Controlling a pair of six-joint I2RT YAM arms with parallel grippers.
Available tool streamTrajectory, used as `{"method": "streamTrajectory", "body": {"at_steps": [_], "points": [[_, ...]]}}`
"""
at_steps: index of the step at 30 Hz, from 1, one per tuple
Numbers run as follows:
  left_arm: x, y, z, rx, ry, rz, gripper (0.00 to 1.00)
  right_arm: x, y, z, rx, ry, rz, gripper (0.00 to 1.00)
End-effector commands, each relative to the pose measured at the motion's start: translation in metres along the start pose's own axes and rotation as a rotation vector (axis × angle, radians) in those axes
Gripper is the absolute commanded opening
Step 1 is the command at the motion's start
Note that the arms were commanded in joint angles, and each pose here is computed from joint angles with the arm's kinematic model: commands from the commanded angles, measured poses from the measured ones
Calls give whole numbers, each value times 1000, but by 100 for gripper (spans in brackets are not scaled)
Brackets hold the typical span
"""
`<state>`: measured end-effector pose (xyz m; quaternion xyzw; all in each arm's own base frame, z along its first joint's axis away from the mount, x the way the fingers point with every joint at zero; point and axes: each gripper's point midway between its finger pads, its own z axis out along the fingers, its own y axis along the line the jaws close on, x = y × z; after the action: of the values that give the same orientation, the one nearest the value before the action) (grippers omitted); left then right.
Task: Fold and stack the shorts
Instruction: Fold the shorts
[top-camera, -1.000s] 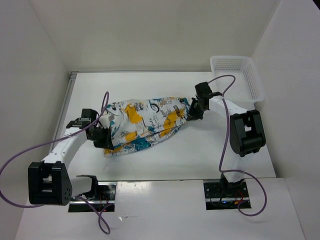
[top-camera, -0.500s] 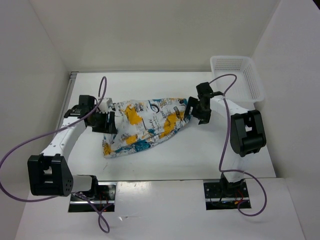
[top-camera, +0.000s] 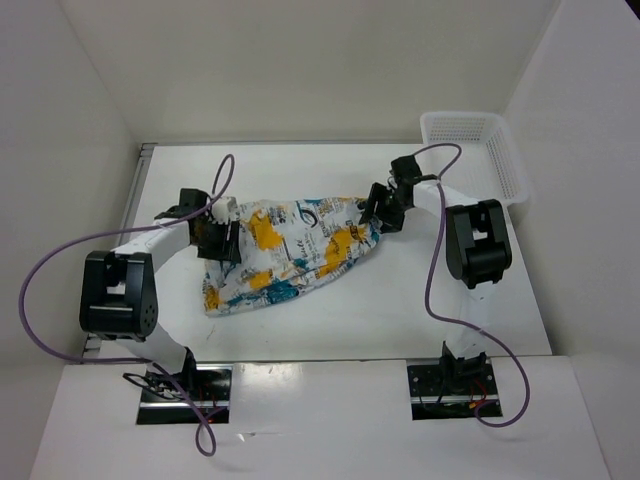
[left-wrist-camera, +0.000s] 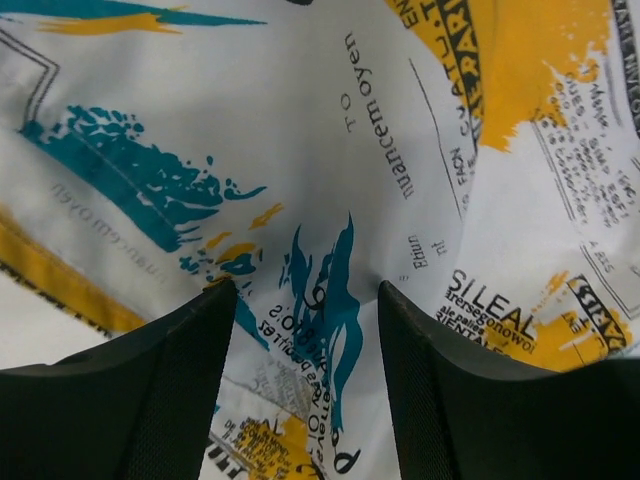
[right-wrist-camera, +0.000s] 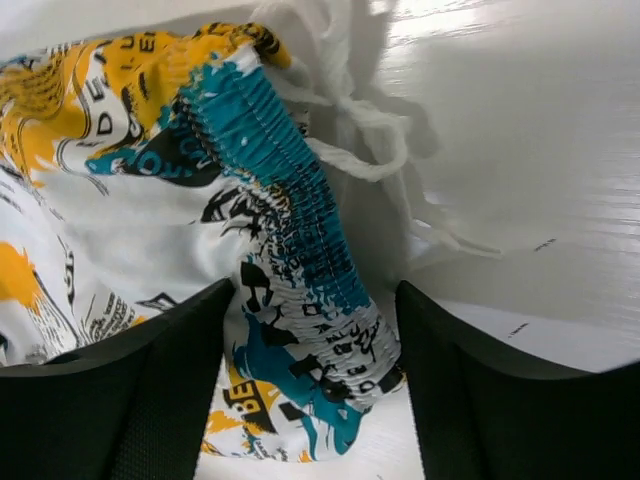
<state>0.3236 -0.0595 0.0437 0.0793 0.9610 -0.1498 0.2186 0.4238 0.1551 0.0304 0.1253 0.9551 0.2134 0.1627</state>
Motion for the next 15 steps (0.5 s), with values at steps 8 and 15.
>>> {"method": "streamTrajectory", "body": {"at_steps": [8,15], "points": [[14,15,34,-25,64,-15,63,29,25,21,-56,28,-117,54],[5,17,32,-35,45,-8,63,21,19,25,-10,-19,-61,10]]}}
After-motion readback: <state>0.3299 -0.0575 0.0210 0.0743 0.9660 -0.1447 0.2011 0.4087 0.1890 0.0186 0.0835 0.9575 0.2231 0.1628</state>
